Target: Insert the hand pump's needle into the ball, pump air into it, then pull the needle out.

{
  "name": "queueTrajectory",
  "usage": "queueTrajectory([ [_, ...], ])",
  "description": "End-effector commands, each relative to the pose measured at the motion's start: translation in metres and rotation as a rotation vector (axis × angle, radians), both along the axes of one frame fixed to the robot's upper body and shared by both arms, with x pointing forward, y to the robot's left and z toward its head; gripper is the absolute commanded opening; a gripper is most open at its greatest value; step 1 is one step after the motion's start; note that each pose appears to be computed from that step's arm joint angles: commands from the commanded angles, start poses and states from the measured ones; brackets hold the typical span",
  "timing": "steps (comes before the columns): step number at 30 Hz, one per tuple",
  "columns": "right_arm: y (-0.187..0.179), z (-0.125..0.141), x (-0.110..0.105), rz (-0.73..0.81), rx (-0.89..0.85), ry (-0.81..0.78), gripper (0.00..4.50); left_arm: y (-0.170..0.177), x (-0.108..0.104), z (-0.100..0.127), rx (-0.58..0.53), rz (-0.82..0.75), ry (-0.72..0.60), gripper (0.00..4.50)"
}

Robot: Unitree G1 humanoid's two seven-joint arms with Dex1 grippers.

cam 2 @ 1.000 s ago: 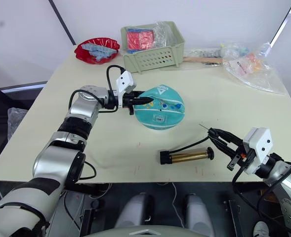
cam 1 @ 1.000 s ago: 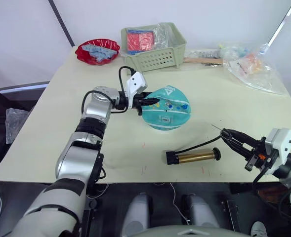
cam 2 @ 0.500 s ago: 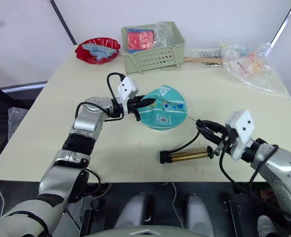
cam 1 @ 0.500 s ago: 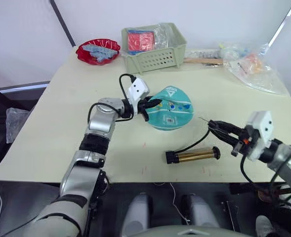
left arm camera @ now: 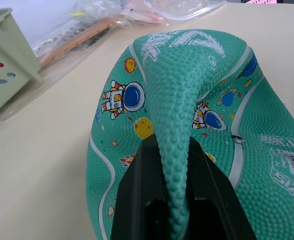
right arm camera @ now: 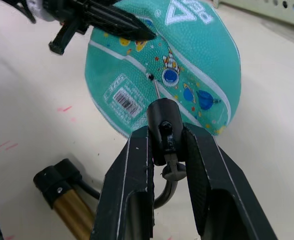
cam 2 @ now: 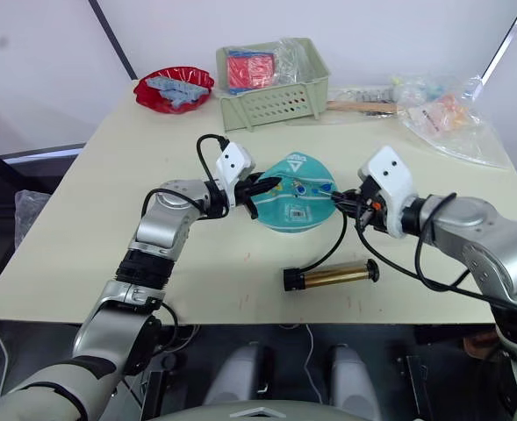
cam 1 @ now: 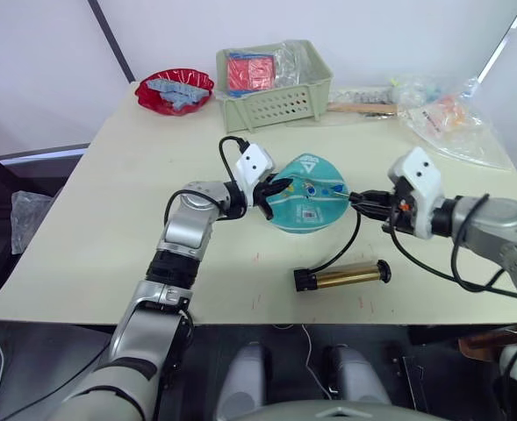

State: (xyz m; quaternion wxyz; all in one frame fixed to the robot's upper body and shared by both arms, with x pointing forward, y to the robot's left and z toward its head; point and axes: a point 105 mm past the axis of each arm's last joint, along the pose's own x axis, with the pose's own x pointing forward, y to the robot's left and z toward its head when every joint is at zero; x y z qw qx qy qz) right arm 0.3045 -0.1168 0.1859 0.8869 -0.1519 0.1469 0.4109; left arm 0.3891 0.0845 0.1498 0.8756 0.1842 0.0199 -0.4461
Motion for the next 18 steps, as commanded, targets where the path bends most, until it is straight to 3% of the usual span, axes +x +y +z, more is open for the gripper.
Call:
queueTrajectory([
  [1,0.003,0.004,0.007,-0.005,-0.033,0.026,0.36,-0.008,-0.002,-0.008,0.038,-0.023,-0.006,0.02],
  [18,0.035,-0.003,0.031,0.046,-0.122,0.07,0.36,-0.012,-0.001,-0.011,0.019,-0.009,-0.007,0.02],
])
